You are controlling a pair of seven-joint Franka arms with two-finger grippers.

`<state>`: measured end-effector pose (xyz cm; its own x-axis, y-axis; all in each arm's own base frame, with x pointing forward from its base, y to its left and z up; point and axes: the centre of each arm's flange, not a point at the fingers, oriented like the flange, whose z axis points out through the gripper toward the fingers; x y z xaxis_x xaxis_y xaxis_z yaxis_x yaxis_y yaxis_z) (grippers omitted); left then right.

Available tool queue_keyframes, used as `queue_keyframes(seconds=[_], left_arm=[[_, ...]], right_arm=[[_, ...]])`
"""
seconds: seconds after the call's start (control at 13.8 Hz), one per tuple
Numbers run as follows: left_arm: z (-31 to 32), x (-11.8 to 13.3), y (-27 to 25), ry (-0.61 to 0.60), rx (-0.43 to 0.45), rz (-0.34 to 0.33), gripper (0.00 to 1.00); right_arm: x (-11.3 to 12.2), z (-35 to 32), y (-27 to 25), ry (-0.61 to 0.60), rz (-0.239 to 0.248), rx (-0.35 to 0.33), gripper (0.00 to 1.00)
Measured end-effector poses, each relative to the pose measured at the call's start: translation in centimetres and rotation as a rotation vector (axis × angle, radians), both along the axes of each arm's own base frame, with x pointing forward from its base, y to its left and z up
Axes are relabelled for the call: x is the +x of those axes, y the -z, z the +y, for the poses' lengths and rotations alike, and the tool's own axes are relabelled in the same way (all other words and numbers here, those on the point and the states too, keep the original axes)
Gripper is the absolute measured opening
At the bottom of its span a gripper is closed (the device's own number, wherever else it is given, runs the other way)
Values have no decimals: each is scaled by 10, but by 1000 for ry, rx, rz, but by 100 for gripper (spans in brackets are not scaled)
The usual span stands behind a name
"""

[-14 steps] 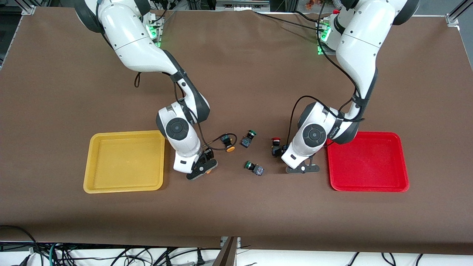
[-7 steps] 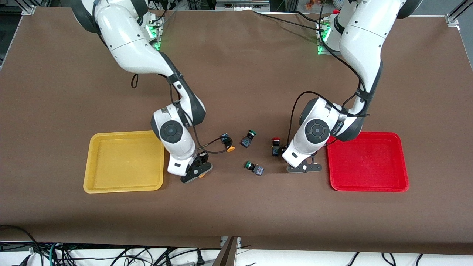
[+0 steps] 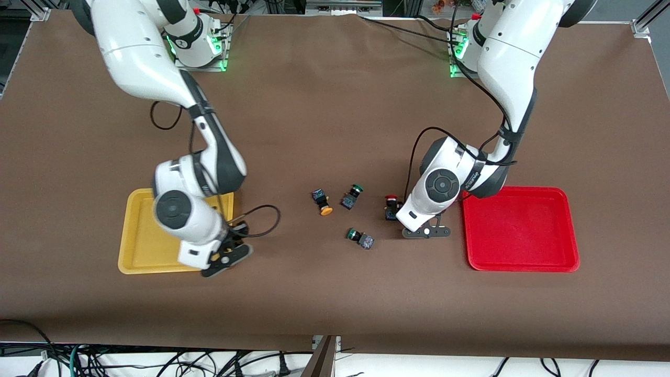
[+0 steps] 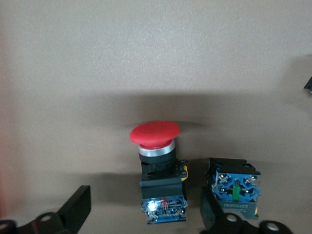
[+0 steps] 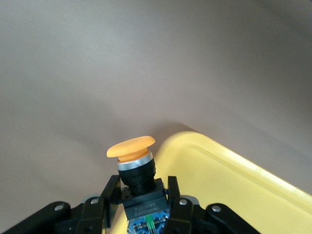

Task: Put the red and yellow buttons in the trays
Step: 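Lower the yellow button into the yellow tray and open the right gripper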

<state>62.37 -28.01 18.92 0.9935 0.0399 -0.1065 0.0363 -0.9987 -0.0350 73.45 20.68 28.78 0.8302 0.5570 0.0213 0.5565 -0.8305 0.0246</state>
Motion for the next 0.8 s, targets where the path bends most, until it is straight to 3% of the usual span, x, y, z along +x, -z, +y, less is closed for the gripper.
queue_keyframes(seconds=[0.07,0.14,0.36,0.43,0.51,0.8], left_arm=[[0,0,1,0,1,2,96],[0,-1,2,-2,1,3,89],[-3,-3,3,-8,-1,5,53],[-5,-4,4,-14,-2,7,44],[-5,-4,4,-20,-1,7,41],[4,4,-4,-32,-6,-7,41]], right_arm=[[5,-25,-6,-25,12,-5,43],[7,-51,-6,-39,34,-7,43],[-1,-110,36,-10,126,-4,44],[-5,-119,52,4,143,-1,50],[-8,-123,61,10,150,2,58],[-9,-79,40,49,131,27,98]])
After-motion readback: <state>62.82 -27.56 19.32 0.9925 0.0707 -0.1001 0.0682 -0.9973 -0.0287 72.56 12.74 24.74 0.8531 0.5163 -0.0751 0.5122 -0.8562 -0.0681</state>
